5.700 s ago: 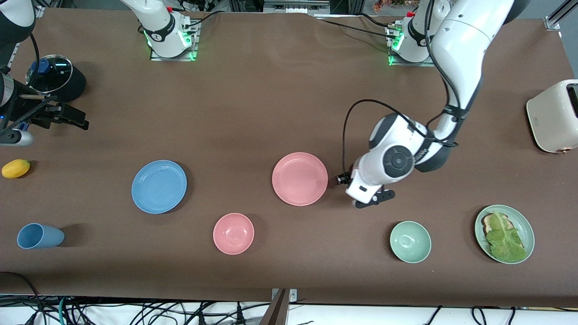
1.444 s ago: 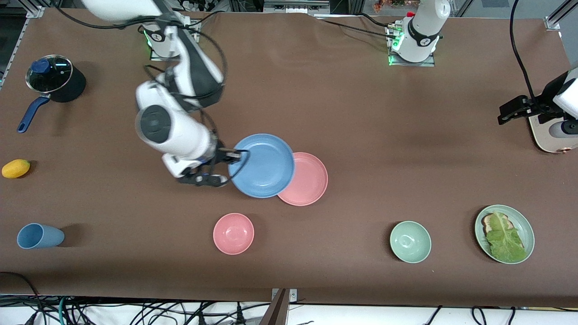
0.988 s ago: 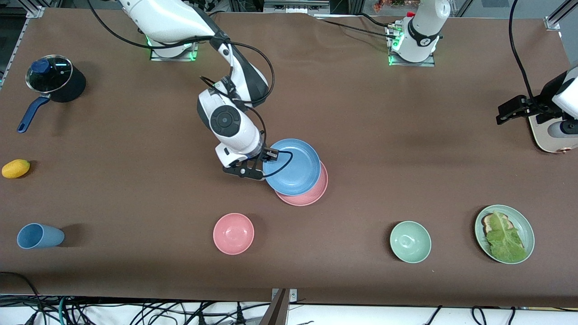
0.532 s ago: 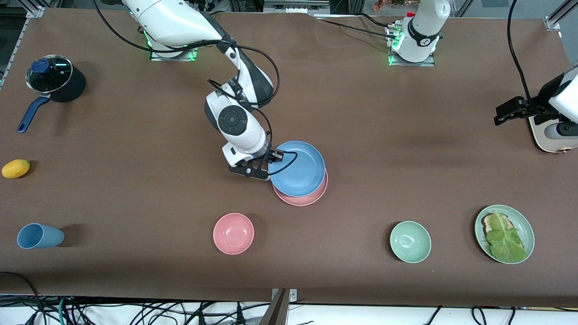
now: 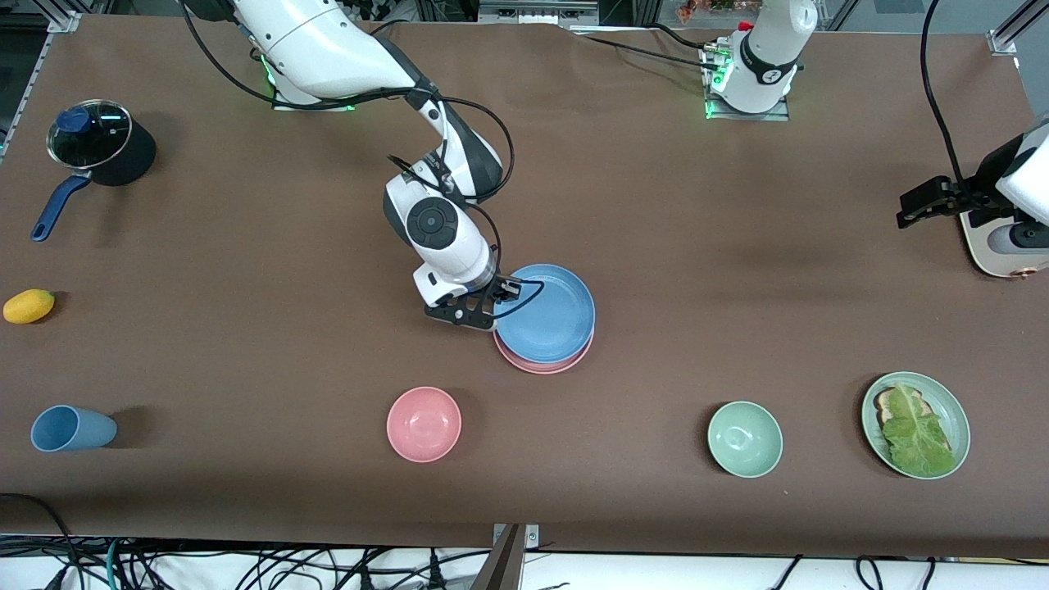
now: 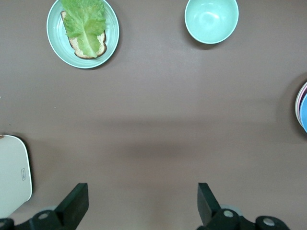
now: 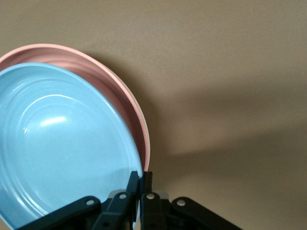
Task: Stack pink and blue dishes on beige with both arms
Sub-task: 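Open the right gripper to release the blue plate on the stack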
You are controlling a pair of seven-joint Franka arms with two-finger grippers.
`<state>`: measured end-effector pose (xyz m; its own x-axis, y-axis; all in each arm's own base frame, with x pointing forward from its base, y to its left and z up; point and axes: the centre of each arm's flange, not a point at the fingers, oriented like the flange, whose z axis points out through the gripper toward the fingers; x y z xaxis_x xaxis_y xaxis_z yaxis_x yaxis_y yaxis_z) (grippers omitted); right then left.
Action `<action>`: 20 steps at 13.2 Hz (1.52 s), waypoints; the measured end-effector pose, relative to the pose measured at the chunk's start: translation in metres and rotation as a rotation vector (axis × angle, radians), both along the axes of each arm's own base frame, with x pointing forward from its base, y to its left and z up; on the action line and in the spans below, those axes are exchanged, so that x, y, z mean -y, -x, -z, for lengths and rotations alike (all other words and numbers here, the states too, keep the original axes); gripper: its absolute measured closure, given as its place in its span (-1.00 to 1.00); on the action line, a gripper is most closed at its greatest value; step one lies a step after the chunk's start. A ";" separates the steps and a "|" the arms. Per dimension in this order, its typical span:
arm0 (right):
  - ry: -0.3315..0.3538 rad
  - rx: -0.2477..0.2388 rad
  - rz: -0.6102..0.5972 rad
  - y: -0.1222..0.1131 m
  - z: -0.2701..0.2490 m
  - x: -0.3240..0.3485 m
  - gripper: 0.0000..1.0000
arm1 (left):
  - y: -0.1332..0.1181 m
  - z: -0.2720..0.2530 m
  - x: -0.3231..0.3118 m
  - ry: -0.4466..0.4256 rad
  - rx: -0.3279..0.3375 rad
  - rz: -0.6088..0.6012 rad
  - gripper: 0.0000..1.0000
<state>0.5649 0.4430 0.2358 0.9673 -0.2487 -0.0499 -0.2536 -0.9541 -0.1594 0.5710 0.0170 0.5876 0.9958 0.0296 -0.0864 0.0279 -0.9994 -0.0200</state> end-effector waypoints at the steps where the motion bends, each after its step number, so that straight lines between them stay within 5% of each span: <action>1: 0.000 0.001 -0.001 0.000 0.000 0.000 0.91 | 0.000 0.000 0.000 0.000 0.000 0.000 -1.00; 8: 0.005 0.060 -0.014 -0.013 -0.016 0.001 0.91 | 0.000 0.000 0.000 0.000 0.000 0.000 -1.00; 17: 0.013 0.054 -0.021 -0.011 -0.010 0.000 0.90 | 0.000 0.000 0.002 0.000 0.000 0.004 -1.00; 20: 0.015 0.052 -0.021 -0.011 -0.008 0.000 0.75 | -0.001 0.001 0.003 0.000 -0.002 0.006 -1.00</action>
